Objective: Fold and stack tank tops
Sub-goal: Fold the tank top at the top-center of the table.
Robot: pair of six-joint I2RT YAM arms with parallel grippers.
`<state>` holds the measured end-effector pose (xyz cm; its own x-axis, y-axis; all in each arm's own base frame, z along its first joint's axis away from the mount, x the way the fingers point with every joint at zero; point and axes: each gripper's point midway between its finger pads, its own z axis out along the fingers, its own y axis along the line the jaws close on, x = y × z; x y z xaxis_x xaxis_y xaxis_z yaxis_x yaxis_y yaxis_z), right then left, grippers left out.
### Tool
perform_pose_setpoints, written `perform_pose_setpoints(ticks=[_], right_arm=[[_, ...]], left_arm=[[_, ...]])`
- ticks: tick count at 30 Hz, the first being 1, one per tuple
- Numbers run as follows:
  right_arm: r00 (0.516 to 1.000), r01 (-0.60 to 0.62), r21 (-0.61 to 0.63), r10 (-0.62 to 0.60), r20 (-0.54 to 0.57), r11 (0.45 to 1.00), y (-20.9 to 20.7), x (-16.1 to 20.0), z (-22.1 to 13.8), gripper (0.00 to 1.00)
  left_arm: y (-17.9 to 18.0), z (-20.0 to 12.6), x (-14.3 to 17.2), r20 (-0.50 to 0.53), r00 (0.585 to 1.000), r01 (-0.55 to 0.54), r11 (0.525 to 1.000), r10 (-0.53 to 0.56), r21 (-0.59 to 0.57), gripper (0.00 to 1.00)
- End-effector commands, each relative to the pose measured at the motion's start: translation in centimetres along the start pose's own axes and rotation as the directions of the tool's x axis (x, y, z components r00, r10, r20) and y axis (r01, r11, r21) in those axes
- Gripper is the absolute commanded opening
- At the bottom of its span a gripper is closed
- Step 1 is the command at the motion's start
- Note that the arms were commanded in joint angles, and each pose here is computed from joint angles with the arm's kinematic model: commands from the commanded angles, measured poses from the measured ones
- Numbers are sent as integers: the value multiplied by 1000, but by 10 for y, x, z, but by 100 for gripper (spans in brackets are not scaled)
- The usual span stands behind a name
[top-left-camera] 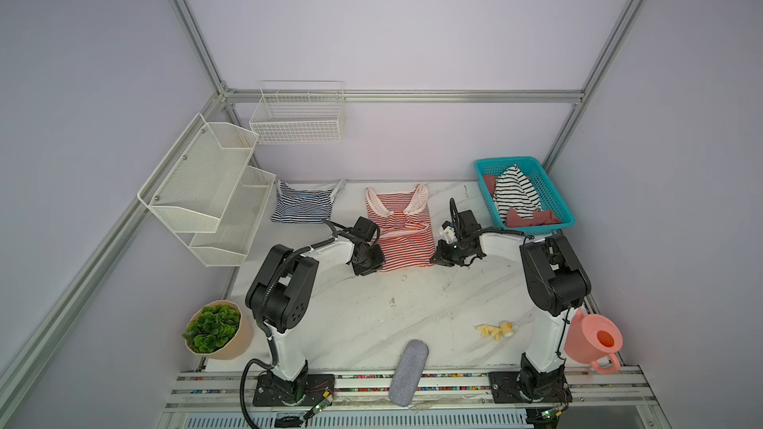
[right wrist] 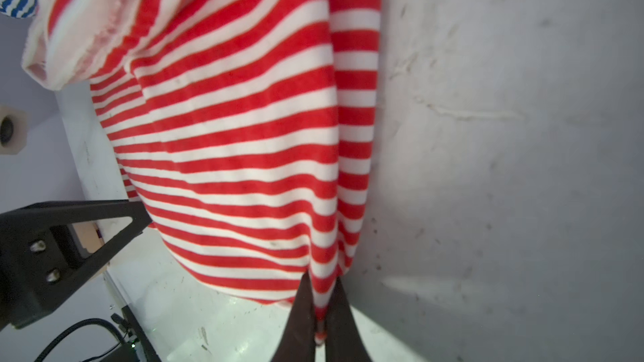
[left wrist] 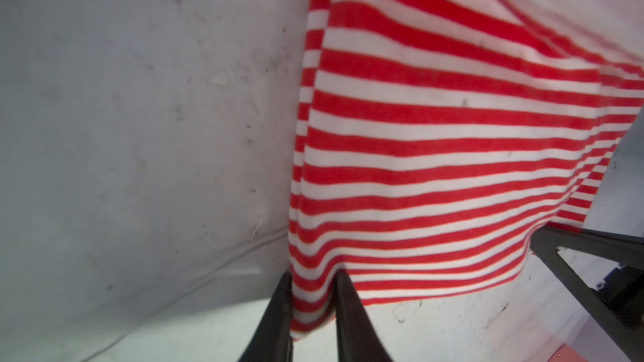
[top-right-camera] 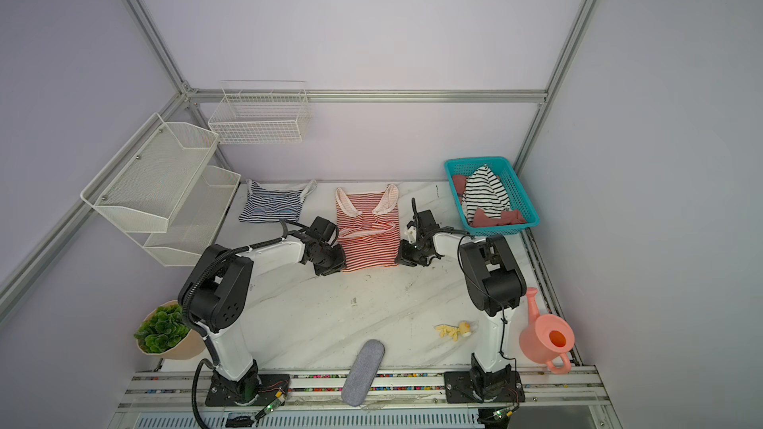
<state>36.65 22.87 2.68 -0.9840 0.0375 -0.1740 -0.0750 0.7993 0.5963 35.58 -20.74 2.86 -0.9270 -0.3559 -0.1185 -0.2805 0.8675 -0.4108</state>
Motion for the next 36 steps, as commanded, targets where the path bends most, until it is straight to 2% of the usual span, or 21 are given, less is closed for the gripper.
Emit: perform_pose_setpoints(ticks=[1, 2, 9, 17, 27, 31, 36], right_arm=[[998, -6, 72, 10, -54, 997, -12, 20, 5, 0], [999, 3, 81, 1, -50, 997, -11, 21, 3, 0], [999, 45, 97, -42, -35, 994, 6, 43, -18, 0], [999, 49, 88, -47, -21, 995, 21, 93, -39, 0], [999, 30, 69, -28, -18, 997, 41, 172, -60, 0], [1000, 18, 42, -18, -8, 999, 50, 191, -71, 0], [999, 37, 33, -37, 23, 999, 61, 191, -89, 0]], left_arm=[[14, 10, 18, -54, 999, 0, 1000, -1, -22, 4], [13, 8, 19, -58, 998, -4, 1000, 4, -13, 0], [11, -11, 46, -85, 995, -60, 998, 60, 8, 0], [19, -33, 102, -102, 987, -124, 992, 120, -34, 0], [23, -48, 170, -108, 985, -145, 988, 138, -60, 0], [13, -64, 185, -75, 985, -157, 987, 154, -31, 0], [8, -79, 185, -41, 987, -159, 987, 158, -29, 0]])
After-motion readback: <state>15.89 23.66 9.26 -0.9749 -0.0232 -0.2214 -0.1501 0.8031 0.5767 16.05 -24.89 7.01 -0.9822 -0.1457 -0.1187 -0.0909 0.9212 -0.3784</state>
